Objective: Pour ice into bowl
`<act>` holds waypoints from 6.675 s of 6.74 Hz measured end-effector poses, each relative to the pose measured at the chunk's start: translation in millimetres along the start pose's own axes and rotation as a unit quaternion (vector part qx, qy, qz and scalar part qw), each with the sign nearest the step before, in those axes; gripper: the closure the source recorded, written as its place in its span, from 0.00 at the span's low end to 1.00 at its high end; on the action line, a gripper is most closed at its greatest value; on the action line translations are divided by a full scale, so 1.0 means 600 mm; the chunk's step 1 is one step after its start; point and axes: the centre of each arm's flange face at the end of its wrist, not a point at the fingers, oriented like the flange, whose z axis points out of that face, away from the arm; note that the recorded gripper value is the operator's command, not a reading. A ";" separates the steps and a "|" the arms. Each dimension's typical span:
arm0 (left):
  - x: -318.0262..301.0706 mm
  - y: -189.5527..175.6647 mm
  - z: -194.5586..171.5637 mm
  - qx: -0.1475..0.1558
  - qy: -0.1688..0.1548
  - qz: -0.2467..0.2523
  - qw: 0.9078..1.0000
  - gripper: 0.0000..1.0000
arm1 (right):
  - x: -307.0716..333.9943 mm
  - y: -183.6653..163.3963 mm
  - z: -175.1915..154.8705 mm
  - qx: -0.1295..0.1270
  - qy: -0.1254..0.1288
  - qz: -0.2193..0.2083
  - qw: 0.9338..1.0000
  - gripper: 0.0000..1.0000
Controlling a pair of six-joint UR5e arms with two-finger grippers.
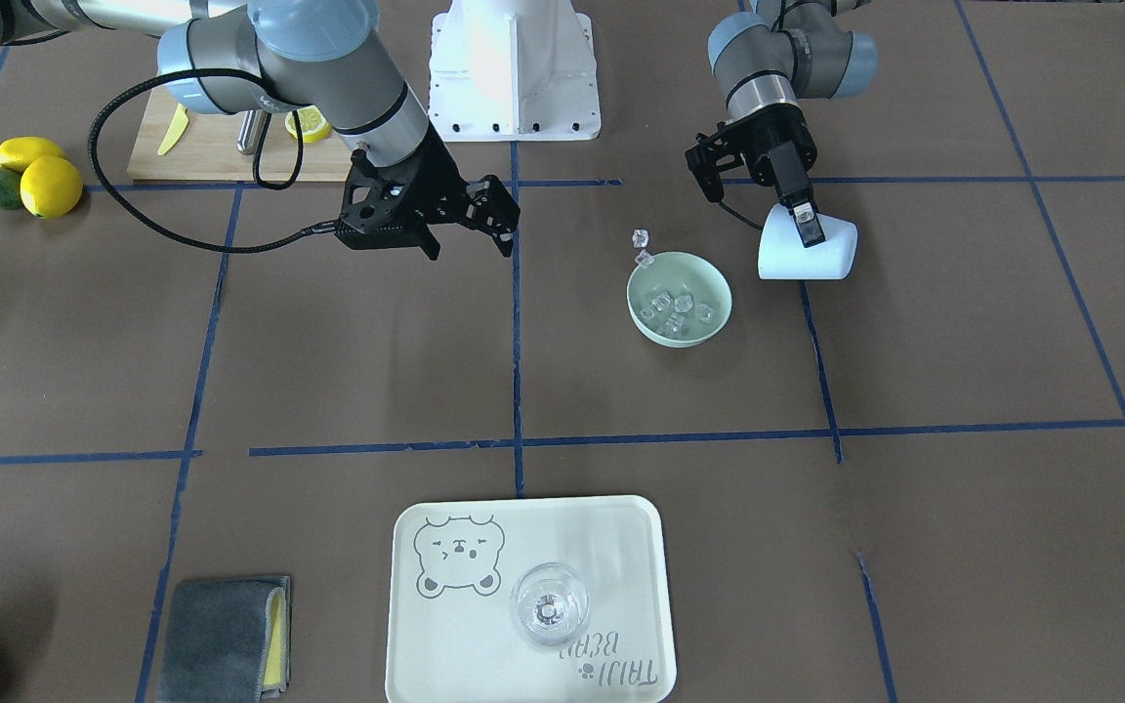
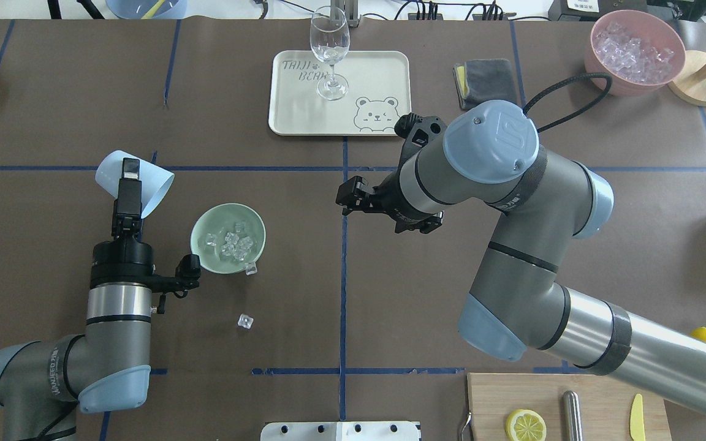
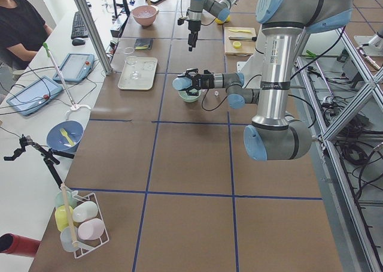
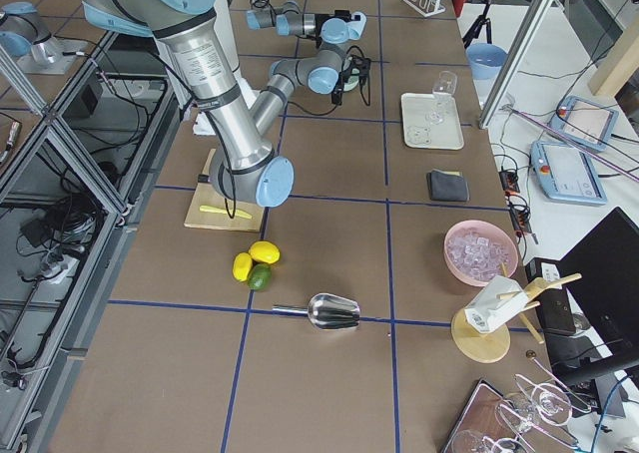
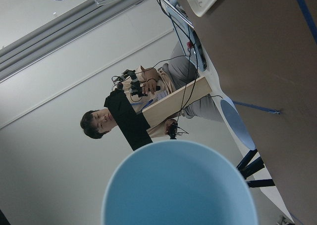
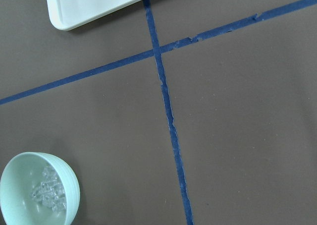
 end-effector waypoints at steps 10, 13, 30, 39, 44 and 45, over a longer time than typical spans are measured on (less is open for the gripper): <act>-0.084 0.009 -0.018 0.125 0.105 -0.153 0.975 1.00 | -0.002 0.002 -0.001 0.000 -0.001 0.000 1.000 0.00; -0.095 0.020 -0.025 0.166 0.176 -0.254 0.936 1.00 | -0.003 0.001 -0.002 0.002 -0.002 0.000 1.000 0.00; 0.283 0.367 0.036 -0.058 0.167 -0.831 0.527 1.00 | -0.042 0.038 0.016 0.004 -0.009 -0.010 1.000 0.00; 0.368 0.317 0.034 -0.077 0.243 -0.785 0.565 1.00 | -0.261 0.066 0.236 0.009 0.070 -0.007 0.997 0.03; 0.337 0.302 0.030 -0.070 0.263 -0.794 0.544 1.00 | -0.276 0.107 0.290 0.013 0.091 -0.023 0.995 1.00; 0.341 0.305 0.030 -0.072 0.263 -0.792 0.546 1.00 | -0.279 0.113 0.292 0.015 0.091 -0.025 0.995 1.00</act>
